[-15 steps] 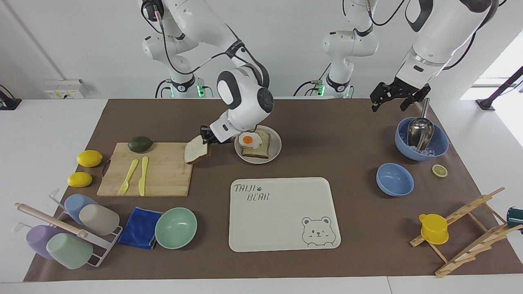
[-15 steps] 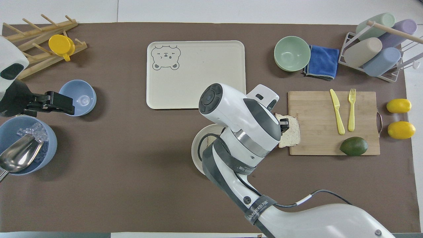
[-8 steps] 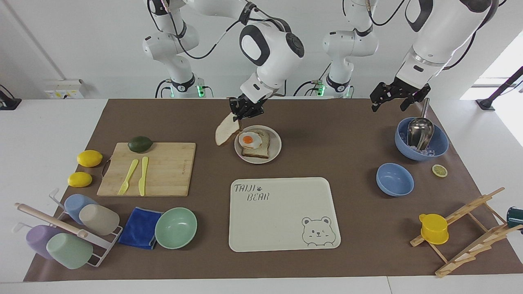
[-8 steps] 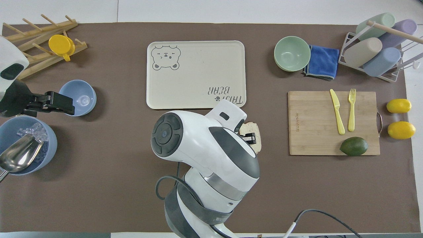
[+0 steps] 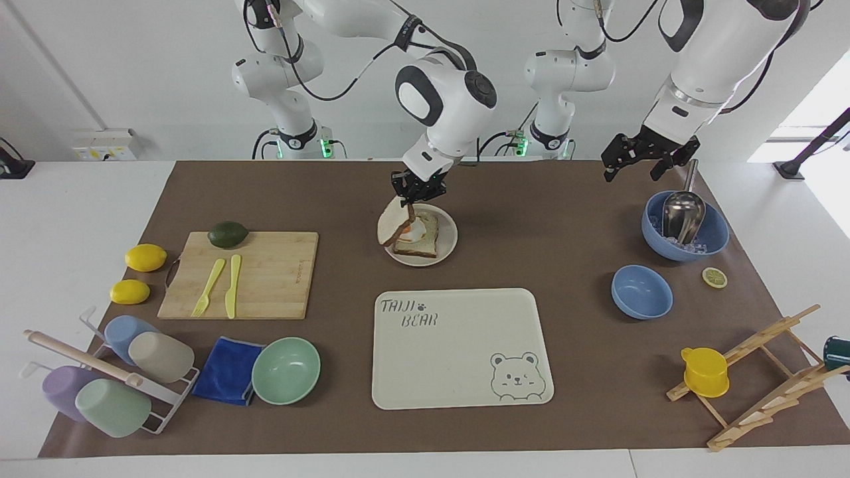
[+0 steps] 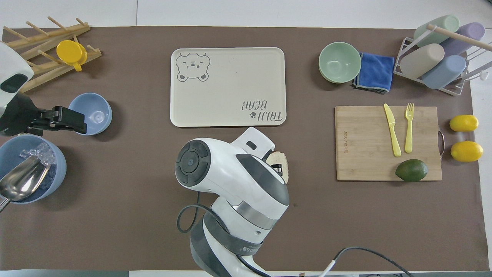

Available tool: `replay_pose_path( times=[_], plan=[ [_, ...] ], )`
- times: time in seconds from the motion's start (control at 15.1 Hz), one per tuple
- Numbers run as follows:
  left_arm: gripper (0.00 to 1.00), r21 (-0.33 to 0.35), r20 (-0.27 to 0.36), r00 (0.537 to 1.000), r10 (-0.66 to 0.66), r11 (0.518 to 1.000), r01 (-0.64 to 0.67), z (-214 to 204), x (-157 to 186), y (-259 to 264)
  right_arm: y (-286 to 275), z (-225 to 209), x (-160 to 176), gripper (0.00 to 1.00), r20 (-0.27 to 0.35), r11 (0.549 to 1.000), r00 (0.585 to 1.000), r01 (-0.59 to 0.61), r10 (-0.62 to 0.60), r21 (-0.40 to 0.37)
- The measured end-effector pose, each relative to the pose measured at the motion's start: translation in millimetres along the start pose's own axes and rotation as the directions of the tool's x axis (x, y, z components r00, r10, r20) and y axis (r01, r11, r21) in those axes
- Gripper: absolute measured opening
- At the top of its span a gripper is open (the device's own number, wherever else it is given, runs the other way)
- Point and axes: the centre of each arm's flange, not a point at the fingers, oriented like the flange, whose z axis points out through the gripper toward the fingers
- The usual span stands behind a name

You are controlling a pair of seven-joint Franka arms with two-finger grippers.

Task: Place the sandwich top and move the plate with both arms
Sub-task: 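Lower the bread slice onto the egg and open the right gripper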

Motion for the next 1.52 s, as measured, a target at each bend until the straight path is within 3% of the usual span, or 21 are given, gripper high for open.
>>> replay_pose_path(
  times=[0.6, 0.99, 1.32, 1.39, 1.52],
  plan=[
    [1.0, 0.0, 0.0, 1.0, 0.0, 1.0, 0.0, 0, 0, 0, -22, 20, -8, 0.08, -0.018, 0.999, 1.0, -0.01, 0.011, 0.038],
    [1.0, 0.0, 0.0, 1.0, 0.0, 1.0, 0.0, 0, 0, 0, -31, 27, -7, 0.11, -0.002, 0.992, 0.999, -0.035, 0.035, 0.118],
    [1.0, 0.0, 0.0, 1.0, -0.001, 1.0, 0.001, 0, 0, -1, -36, 24, -6, 0.55, 0.015, 0.979, 0.999, -0.054, 0.052, 0.194],
    [1.0, 0.0, 0.0, 1.0, -0.004, 1.0, 0.004, 0, 0, -2, -36, 23, -5, 0.55, 0.019, 0.977, 0.998, -0.058, 0.055, 0.204],
    [1.0, -0.001, -0.001, 1.0, -0.01, 1.0, 0.01, 0, 1, -6, -32, 23, 0, 0.7, 0.04, 0.97, 0.997, -0.08, 0.073, 0.229]
  ],
)
